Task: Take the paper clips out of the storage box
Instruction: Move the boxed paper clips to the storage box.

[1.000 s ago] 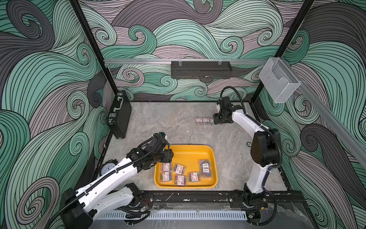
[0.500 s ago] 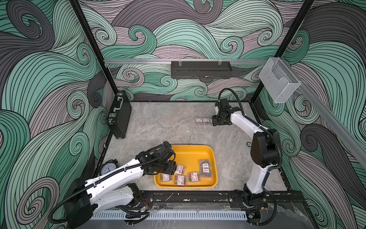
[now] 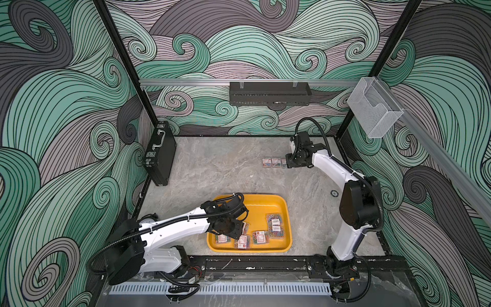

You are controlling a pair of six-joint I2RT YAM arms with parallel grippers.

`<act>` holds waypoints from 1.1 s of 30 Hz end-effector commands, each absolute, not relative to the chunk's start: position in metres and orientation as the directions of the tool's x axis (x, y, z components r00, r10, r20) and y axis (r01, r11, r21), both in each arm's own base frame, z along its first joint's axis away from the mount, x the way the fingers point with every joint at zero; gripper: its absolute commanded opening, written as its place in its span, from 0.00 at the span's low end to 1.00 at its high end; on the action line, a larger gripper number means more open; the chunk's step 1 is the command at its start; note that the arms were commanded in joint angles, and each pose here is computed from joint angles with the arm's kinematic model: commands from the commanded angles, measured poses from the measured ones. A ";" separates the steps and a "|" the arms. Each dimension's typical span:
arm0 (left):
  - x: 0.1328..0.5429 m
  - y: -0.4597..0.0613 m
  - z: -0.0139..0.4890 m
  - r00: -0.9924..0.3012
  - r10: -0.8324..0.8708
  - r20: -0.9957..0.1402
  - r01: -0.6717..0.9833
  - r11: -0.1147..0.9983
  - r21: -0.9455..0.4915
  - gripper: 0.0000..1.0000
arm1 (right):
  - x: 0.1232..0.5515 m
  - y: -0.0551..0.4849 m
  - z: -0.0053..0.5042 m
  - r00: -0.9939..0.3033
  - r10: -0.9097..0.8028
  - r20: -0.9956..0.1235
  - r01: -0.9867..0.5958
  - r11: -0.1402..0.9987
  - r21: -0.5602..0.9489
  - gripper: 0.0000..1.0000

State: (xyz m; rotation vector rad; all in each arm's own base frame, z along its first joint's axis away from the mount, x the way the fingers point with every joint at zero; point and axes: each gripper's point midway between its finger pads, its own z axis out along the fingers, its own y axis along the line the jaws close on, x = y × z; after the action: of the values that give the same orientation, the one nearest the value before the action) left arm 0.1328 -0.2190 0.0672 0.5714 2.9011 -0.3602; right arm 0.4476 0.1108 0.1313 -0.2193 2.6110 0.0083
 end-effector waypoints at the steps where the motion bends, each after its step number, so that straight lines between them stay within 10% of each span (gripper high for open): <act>1: 0.133 -0.220 0.071 -0.903 0.383 -0.196 0.415 0.894 -0.168 0.50 | 0.443 0.108 0.135 -0.851 -0.162 -0.499 -0.156 0.986 -0.054 0.60; 33: 0.131 -0.268 0.037 -0.898 0.428 -0.105 0.440 0.862 -0.251 0.40 | 0.435 0.100 0.137 -0.851 -0.165 -0.498 -0.144 0.986 -0.081 0.60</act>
State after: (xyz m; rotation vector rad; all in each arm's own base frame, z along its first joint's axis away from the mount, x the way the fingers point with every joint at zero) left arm 0.1273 -0.2632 0.0364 0.6700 2.9922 -0.4408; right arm 0.4392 0.1038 0.1298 -0.2158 2.6167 -0.0281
